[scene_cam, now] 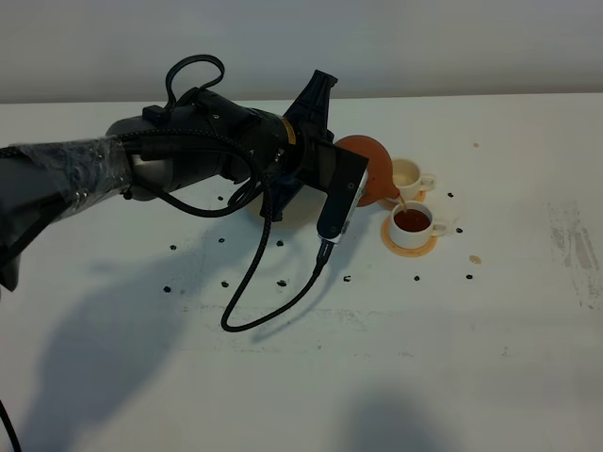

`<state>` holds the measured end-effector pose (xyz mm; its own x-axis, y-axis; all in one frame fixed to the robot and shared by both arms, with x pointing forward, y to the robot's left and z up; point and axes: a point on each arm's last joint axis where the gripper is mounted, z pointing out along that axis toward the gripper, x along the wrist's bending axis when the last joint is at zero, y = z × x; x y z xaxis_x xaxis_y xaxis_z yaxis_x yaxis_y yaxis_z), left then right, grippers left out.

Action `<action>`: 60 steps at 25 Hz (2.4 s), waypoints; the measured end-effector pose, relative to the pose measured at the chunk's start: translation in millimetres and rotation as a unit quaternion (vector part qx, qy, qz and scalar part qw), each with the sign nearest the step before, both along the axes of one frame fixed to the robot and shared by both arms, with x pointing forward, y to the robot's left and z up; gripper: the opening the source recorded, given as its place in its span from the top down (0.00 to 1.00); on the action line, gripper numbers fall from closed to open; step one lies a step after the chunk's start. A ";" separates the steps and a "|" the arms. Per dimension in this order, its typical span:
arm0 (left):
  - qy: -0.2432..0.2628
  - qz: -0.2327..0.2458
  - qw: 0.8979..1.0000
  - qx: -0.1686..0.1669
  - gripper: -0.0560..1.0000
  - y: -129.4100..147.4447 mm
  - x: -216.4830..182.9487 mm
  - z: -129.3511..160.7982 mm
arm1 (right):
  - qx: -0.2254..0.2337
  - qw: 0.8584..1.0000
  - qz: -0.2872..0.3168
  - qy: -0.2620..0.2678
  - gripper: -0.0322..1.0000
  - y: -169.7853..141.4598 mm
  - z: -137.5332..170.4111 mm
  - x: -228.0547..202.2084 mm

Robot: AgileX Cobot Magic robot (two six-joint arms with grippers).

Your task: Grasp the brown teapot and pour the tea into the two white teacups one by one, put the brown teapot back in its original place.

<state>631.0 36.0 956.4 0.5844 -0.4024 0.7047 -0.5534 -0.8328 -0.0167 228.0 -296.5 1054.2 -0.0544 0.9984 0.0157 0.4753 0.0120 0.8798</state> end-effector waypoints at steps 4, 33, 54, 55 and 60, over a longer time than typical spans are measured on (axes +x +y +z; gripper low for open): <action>-0.001 0.000 1.000 0.000 0.86 0.0 0.1 0.1 | 0.000 1.000 0.000 0.000 0.50 0.0 0.0 0.0; 0.088 0.101 0.989 -0.058 0.86 2.7 -5.1 -5.3 | 0.000 1.000 0.000 0.000 0.50 0.0 0.0 0.0; 0.301 0.264 0.906 -0.139 0.86 23.7 -22.6 5.0 | 0.000 1.000 0.000 0.000 0.50 0.0 0.0 0.0; 0.309 0.267 0.902 -0.141 0.86 23.7 -23.8 5.8 | 0.000 1.000 0.000 0.000 0.50 0.0 0.0 0.0; 0.325 0.282 0.890 -0.150 0.86 23.4 -26.0 7.4 | 0.000 1.000 0.000 0.000 0.50 0.0 0.0 0.0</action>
<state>605.0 59.4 963.7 0.9573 0.2340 0.1695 0.1433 -0.8939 0.4247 228.0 -296.5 1054.2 -0.0544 0.9984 0.0157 0.4753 0.0120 0.8798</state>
